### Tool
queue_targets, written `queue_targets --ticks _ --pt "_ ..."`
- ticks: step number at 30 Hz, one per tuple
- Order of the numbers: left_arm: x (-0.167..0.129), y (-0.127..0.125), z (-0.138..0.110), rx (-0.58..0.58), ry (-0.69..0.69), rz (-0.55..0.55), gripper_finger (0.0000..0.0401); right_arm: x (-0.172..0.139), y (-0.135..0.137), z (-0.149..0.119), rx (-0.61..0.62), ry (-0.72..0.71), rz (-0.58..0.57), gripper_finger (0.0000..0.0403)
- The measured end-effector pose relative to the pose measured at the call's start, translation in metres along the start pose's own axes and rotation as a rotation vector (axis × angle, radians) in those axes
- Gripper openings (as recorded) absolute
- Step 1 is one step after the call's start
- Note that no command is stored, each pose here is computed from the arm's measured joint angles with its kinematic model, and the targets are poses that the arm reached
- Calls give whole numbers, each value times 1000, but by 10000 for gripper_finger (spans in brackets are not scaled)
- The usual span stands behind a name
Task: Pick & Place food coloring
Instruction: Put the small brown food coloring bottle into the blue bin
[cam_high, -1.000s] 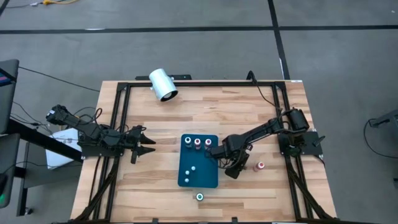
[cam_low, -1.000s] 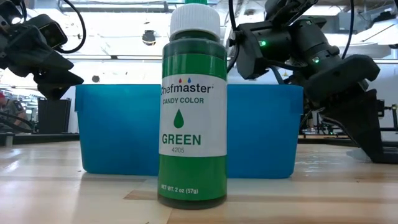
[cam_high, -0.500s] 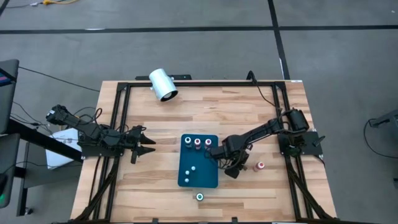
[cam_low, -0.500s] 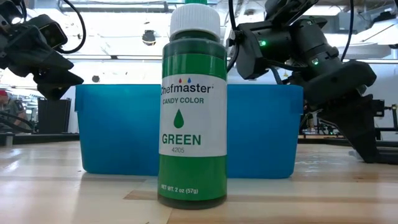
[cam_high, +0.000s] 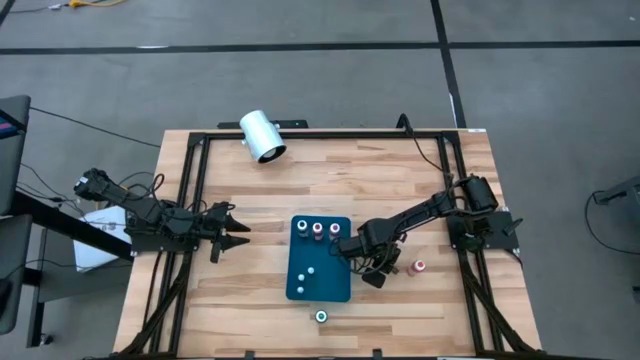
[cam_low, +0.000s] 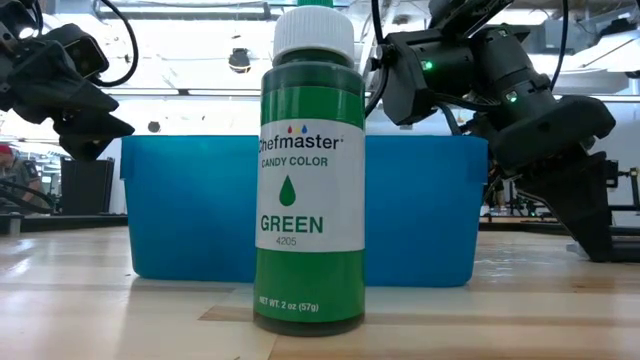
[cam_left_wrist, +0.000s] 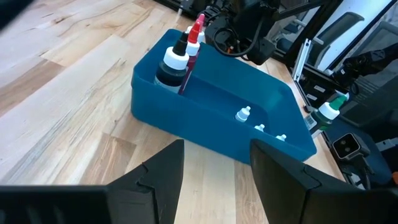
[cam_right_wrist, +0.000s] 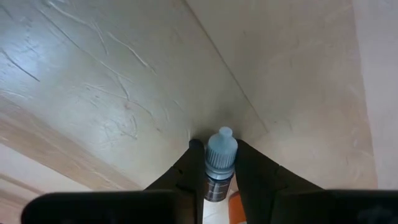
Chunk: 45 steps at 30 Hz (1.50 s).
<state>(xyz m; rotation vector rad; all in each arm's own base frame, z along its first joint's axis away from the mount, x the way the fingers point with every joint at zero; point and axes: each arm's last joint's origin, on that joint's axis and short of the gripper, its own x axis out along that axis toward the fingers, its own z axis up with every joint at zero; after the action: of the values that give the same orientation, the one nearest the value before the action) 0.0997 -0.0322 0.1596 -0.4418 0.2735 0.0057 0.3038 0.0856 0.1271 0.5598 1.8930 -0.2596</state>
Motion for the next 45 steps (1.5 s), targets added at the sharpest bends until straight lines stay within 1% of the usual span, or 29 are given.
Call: queue_targets --ticks 8,13,17,21,27,32,34,39,42,45 --pt "0 0 0 -1 -1 0 174 -6 -2 -3 23 -8 11 62" --pt "0 0 0 -2 -4 -1 174 -20 -3 -12 19 -45 23 61" --pt "0 0 0 -2 -7 -1 174 -41 -8 -20 32 -116 60 61" --pt "0 0 0 -2 -7 -1 174 -65 -14 -31 54 -210 104 61" --pt "0 0 1 -3 -10 -3 174 -100 -16 -48 -3 -419 235 61" --pt "0 -3 5 -20 -49 -27 174 -125 -15 -57 -50 -616 336 61" --pt "0 -4 7 -28 -69 -38 174 -133 -13 -58 -75 -693 369 61" --pt "-1 -6 10 -40 -99 -56 174 -149 -2 -58 -190 -871 454 61" --pt "-1 -6 10 -66 -98 -57 174 -155 7 -54 -245 -975 485 61" --pt "-1 -6 10 -92 -97 -58 174 -157 14 -52 -287 -1054 490 61"
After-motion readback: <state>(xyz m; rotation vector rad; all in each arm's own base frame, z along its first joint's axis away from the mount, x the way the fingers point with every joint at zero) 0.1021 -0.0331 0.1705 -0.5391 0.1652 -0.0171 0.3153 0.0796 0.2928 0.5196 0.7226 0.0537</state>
